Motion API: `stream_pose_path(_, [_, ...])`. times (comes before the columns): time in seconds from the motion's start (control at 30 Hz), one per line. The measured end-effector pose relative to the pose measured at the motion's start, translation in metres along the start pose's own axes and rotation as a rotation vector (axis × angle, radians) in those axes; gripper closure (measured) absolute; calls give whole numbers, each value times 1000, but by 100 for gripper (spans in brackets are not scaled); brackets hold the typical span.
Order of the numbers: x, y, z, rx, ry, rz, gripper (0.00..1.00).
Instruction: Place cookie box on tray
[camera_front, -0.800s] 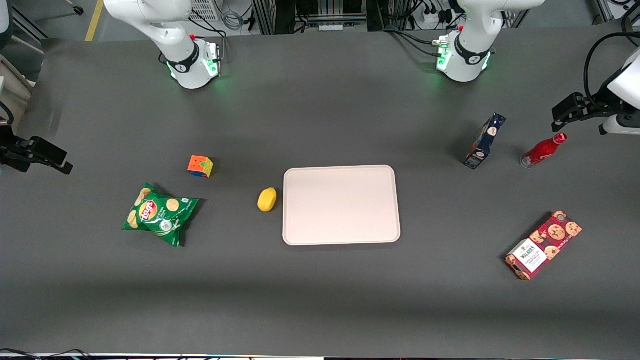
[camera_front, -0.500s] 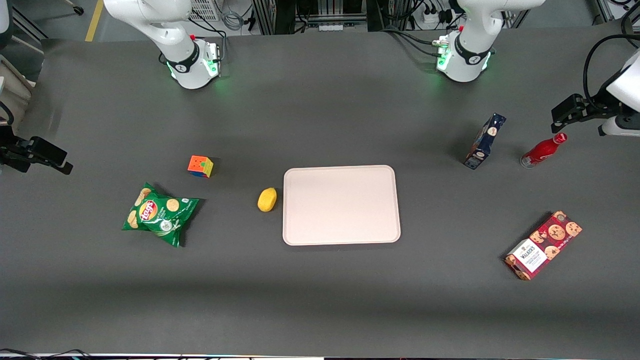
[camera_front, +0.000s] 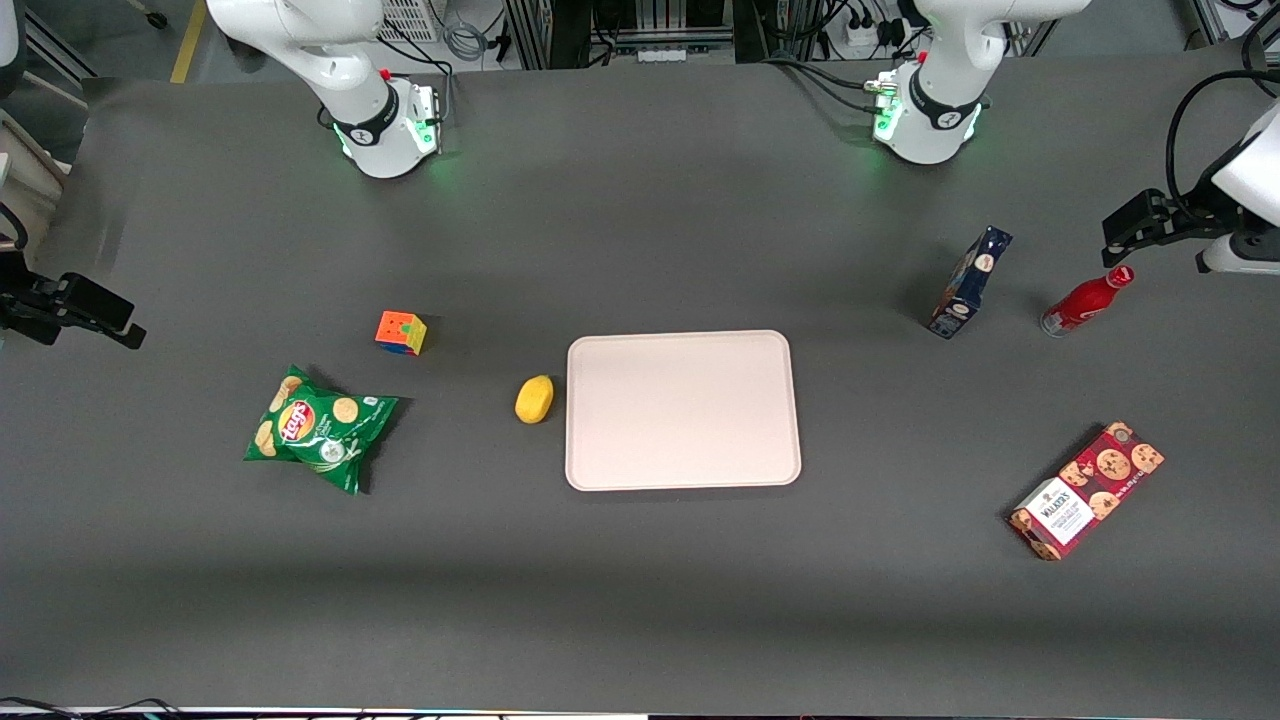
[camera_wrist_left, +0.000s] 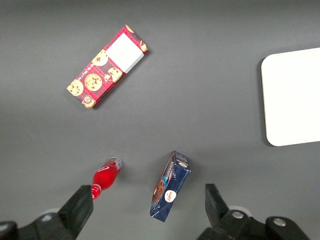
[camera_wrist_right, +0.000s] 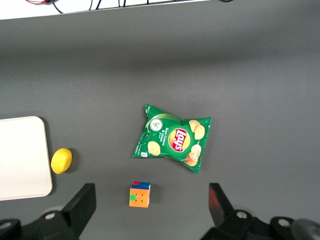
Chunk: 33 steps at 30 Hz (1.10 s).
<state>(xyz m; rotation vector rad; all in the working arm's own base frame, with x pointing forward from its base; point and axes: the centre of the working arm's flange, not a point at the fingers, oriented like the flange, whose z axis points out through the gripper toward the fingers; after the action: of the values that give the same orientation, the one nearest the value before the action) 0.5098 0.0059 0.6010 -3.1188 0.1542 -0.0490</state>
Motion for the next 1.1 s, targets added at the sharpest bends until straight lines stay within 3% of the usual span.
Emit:
stream_pose_path(0.13, [-1, 0, -16, 1, 4, -1, 0])
stream_pose_path(0.33, [-13, 0, -62, -5, -45, 28, 0])
stream_pose_path(0.6, [-37, 2, -84, -30, -169, 192, 0])
stream_pose_path(0.9, [-44, 3, -34, -71, -327, 382, 0])
stream_pose_path(1.0, [-45, 5, 0, -83, -358, 401, 0])
stream_pose_path(1.1, [-48, 6, 37, -85, -364, 415, 0])
